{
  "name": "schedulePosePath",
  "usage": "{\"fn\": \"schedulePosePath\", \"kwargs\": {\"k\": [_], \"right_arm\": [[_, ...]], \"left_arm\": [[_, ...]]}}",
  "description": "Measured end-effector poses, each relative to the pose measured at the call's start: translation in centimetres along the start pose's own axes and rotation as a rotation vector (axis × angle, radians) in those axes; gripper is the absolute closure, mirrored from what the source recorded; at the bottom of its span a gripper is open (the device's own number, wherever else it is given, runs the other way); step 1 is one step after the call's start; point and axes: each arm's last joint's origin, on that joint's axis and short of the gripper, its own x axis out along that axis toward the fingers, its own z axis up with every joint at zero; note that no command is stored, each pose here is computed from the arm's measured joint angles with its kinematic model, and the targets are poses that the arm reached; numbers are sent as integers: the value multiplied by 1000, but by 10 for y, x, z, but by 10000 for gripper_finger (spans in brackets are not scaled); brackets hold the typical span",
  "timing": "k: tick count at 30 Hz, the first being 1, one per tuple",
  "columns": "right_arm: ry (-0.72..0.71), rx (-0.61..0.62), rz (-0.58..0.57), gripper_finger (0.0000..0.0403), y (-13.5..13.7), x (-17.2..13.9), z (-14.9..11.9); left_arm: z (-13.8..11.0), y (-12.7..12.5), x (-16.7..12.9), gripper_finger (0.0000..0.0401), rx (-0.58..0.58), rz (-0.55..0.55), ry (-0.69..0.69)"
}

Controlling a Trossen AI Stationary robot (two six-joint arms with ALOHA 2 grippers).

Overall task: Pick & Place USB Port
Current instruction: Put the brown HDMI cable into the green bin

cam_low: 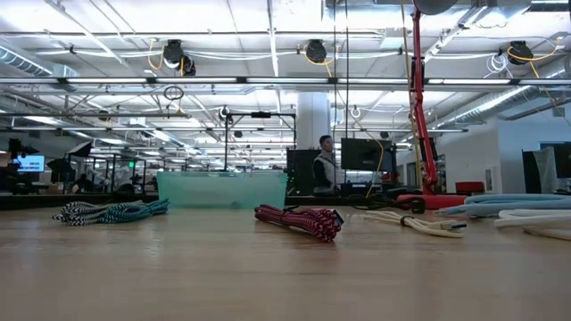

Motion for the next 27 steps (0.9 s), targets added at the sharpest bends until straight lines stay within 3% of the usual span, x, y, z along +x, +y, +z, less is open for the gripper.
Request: {"fn": "schedulePosePath", "kwargs": {"k": [6, 11, 19, 27], "right_arm": [[23, 13, -32, 368, -2, -1, -2], [36, 9, -73, 368, -3, -1, -2], [47, 34, -94, 368, -7, -5, -5], [8, -5, -102, 368, -8, -5, 0]], "left_arm": [[-1, -1, -1, 141, -80, 45, 45], [1, -12, -2, 87, -62, -8, 45], [-5, -27, -8, 79, -32, -6, 168], [2, -19, -5, 80, -10, 65, 98]]}}
